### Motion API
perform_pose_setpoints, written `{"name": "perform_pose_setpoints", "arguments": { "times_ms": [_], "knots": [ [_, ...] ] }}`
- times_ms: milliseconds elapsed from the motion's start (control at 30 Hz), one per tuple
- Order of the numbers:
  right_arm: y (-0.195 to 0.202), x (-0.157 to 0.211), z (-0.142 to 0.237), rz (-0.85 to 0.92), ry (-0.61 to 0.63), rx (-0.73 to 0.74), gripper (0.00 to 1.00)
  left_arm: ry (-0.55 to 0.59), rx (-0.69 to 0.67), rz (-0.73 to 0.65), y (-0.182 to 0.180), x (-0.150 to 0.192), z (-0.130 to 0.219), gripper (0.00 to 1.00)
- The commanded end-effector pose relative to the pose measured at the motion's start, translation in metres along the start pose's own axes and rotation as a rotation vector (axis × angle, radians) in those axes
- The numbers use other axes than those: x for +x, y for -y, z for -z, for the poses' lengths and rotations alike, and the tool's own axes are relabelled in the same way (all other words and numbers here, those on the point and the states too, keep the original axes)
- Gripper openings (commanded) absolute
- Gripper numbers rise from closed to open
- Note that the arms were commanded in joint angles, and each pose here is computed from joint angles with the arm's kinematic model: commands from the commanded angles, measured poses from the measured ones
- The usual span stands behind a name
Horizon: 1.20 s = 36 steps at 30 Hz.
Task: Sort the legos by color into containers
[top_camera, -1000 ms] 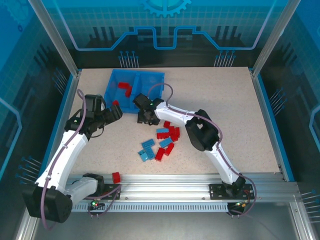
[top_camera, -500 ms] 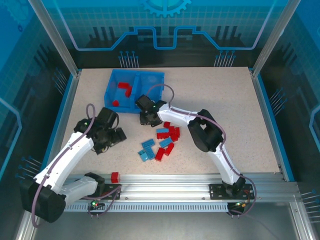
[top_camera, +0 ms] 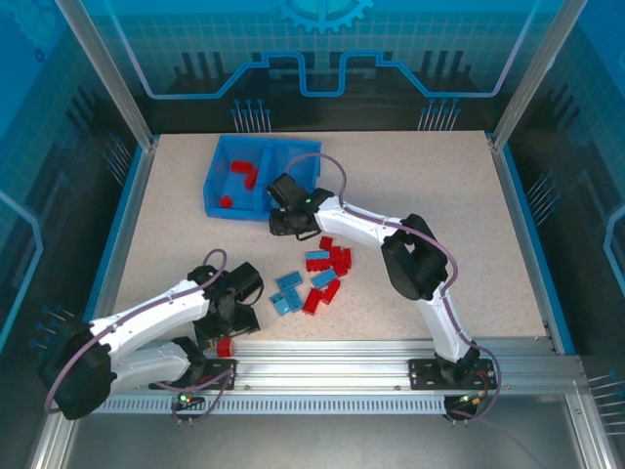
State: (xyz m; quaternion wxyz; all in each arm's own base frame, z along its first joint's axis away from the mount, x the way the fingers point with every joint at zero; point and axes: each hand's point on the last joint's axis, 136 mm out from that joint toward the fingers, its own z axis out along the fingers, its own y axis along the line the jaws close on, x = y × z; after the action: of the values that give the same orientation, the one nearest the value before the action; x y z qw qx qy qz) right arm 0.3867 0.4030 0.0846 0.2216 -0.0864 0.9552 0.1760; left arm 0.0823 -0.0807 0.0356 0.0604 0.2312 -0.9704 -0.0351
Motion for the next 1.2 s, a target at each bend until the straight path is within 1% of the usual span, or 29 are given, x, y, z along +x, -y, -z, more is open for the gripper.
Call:
{"name": "perform_pose_setpoints", "arguments": {
  "times_ms": [0,133,200,267,333,367,467,533,600,667,733,833,933,1000,1067,1167],
  "knots": [
    [-0.006,-0.010,0.021,0.017,0.018,-0.035,0.22,-0.054,-0.098,0.044,-0.018,0.011,-0.016,0.85],
    [-0.010,-0.014,0.030,0.019,0.026,-0.046,0.22,-0.044,-0.114,0.040,-0.014,0.006,-0.018,0.78],
    [-0.011,-0.014,0.035,0.016,0.028,-0.052,0.22,-0.048,-0.120,0.047,-0.013,0.007,-0.022,0.73],
    [-0.012,-0.015,0.040,0.015,0.029,-0.061,0.22,-0.056,-0.122,0.060,-0.012,0.008,-0.025,0.64],
    [-0.013,-0.016,0.046,0.017,0.035,-0.067,0.22,-0.060,-0.127,0.065,-0.012,0.008,-0.027,0.51],
    [-0.013,-0.017,0.049,0.019,0.038,-0.068,0.22,-0.060,-0.128,0.067,-0.012,0.008,-0.028,0.48],
    [-0.012,-0.019,0.059,0.022,0.051,-0.071,0.22,-0.071,-0.136,0.065,-0.012,0.009,-0.029,0.45],
    [-0.011,-0.019,0.063,0.024,0.054,-0.075,0.22,-0.071,-0.142,0.066,-0.012,0.009,-0.028,0.38],
    [-0.013,-0.021,0.069,0.028,0.058,-0.097,0.22,-0.050,-0.146,0.064,-0.010,0.005,-0.020,0.29],
    [-0.013,-0.021,0.073,0.028,0.060,-0.106,0.22,-0.007,-0.125,0.046,-0.005,-0.003,-0.001,0.27],
    [-0.012,-0.023,0.079,0.030,0.069,-0.107,0.22,0.072,-0.075,0.027,0.004,-0.015,0.028,0.28],
    [-0.010,-0.028,0.090,0.034,0.094,-0.107,0.22,0.214,0.030,0.027,0.015,-0.041,0.079,0.28],
    [-0.005,-0.041,0.102,0.028,0.140,-0.101,0.22,0.331,0.179,0.063,0.031,-0.080,0.125,0.28],
    [0.000,-0.052,0.108,0.016,0.168,-0.099,0.22,0.403,0.241,0.114,0.036,-0.113,0.149,0.28],
    [0.007,-0.064,0.110,0.005,0.185,-0.090,0.21,0.496,0.289,0.182,0.038,-0.155,0.172,0.29],
    [0.016,-0.082,0.107,0.019,0.221,-0.050,0.21,0.592,0.360,0.255,0.050,-0.216,0.192,0.28]
  ]
}}
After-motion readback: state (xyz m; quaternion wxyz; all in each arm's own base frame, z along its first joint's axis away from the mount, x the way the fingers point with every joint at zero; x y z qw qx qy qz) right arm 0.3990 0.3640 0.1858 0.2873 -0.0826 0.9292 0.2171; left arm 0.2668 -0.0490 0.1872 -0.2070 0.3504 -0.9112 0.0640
